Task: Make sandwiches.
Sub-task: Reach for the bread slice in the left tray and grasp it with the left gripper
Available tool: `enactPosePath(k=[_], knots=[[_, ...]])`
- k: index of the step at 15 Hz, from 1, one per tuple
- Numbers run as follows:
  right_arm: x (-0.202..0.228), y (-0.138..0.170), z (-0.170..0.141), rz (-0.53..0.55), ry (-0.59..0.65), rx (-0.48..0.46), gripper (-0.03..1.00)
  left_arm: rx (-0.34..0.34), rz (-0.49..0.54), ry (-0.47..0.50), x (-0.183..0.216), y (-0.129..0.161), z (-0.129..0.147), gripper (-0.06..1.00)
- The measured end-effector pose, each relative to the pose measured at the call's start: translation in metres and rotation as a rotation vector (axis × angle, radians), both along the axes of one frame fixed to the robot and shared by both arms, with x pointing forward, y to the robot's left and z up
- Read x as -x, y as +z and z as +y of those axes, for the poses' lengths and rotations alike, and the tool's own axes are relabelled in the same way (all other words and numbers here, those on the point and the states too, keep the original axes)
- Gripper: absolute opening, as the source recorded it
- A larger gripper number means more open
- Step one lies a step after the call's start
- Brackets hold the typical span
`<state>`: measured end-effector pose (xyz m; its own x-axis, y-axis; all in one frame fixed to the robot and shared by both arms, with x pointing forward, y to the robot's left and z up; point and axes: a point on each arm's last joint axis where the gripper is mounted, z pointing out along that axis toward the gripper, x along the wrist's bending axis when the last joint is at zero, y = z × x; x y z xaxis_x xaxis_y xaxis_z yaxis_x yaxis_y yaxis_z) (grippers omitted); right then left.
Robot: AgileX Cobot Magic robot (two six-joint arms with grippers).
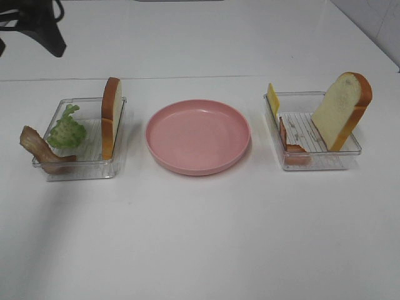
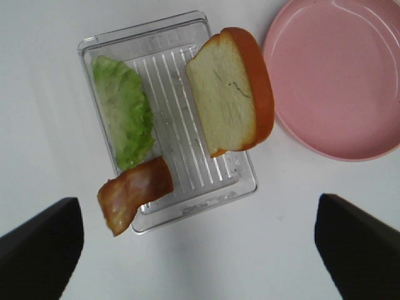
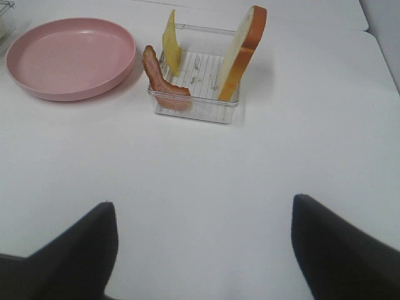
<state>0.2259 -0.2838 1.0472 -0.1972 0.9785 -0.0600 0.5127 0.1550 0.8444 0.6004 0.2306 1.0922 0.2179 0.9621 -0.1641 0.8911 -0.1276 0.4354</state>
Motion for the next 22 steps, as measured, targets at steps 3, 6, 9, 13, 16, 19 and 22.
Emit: enactPosePath(k=[3,6,9,13,16,19,22], knots=[[0.0,0.0,0.0,0.0,0.0,0.0,0.73,-0.024,0.057,0.016,-0.036,-0.022,-0.032,0.94],[0.0,0.0,0.0,0.0,0.0,0.0,0.73,-0.041,0.101,0.031,-0.062,-0.046,-0.067,0.94],[0.0,0.0,0.0,0.0,0.0,0.0,0.73,-0.117,0.149,0.067,-0.073,-0.068,-0.094,0.93],[0.0,0.0,0.0,0.0,0.0,0.0,0.73,-0.177,0.192,0.079,-0.084,-0.098,-0.111,0.9],[0.0,0.0,0.0,0.0,0.0,0.0,0.73,-0.208,0.21,0.082,-0.089,-0.116,-0.111,0.9],[0.0,0.0,0.0,0.0,0.0,0.0,0.73,-0.206,0.197,0.083,-0.093,-0.125,-0.112,0.82],[0.0,0.0,0.0,0.0,0.0,0.0,0.73,-0.213,0.187,0.083,-0.094,-0.125,-0.112,0.64]])
